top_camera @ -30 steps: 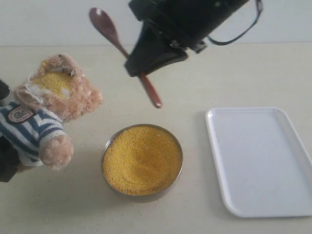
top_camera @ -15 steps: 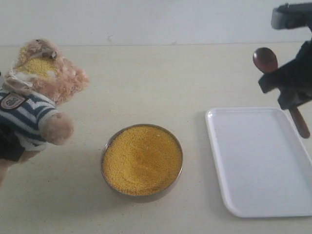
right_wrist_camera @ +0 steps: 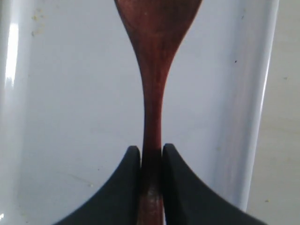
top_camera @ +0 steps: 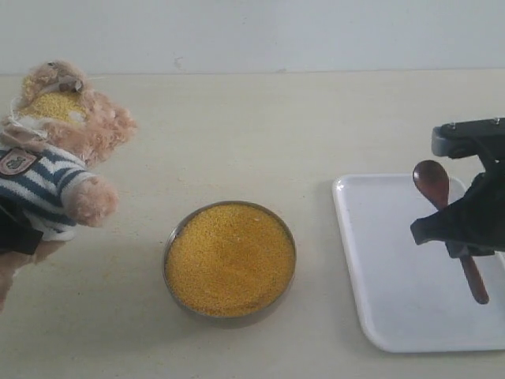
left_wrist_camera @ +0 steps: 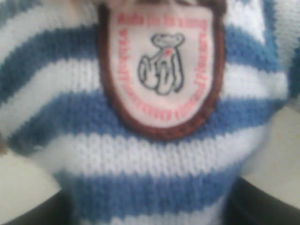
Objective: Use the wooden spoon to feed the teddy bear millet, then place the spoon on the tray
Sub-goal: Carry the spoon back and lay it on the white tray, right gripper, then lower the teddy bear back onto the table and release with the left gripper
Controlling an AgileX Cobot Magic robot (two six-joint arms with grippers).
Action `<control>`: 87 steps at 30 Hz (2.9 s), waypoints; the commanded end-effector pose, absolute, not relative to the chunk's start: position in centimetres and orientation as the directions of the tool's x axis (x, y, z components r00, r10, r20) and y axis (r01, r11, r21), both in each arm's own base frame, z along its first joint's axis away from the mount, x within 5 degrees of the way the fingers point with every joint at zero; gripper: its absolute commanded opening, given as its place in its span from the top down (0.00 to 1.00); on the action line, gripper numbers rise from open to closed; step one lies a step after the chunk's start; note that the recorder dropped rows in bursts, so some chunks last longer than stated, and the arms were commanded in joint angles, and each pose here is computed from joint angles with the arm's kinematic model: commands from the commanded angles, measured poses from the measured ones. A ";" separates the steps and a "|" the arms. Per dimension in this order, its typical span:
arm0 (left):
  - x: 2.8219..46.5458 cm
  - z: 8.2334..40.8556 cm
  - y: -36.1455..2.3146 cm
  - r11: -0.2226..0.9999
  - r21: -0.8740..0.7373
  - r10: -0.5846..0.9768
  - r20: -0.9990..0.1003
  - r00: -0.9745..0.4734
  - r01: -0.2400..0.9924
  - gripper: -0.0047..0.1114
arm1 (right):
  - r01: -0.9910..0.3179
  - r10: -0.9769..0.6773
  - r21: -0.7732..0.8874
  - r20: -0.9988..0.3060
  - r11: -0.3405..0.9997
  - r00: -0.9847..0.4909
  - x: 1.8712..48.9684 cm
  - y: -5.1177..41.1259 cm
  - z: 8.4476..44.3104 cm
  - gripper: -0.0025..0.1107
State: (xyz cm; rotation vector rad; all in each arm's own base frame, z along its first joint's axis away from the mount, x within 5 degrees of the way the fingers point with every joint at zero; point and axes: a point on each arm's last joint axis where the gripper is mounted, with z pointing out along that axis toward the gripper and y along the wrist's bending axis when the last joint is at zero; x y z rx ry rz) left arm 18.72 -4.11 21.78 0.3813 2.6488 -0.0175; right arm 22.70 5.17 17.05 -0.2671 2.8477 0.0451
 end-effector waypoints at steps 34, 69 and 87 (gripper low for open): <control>23.7 20.8 -5.4 0.989 -0.013 0.130 -0.371 -0.920 0.145 0.93 | -0.148 -0.063 0.149 -0.466 0.978 -0.883 21.5 5.7 25.2 0.47; 28.9 15.9 -6.9 0.997 -0.073 -0.005 -0.273 -0.962 0.016 0.19 | -0.156 -0.012 0.218 -0.546 0.964 -0.838 20.2 5.9 25.1 0.47; 28.4 25.8 -6.2 0.997 -0.028 0.044 -0.483 -0.875 0.066 0.29 | -0.163 -0.023 0.213 -0.541 0.963 -0.841 20.1 5.9 25.0 0.54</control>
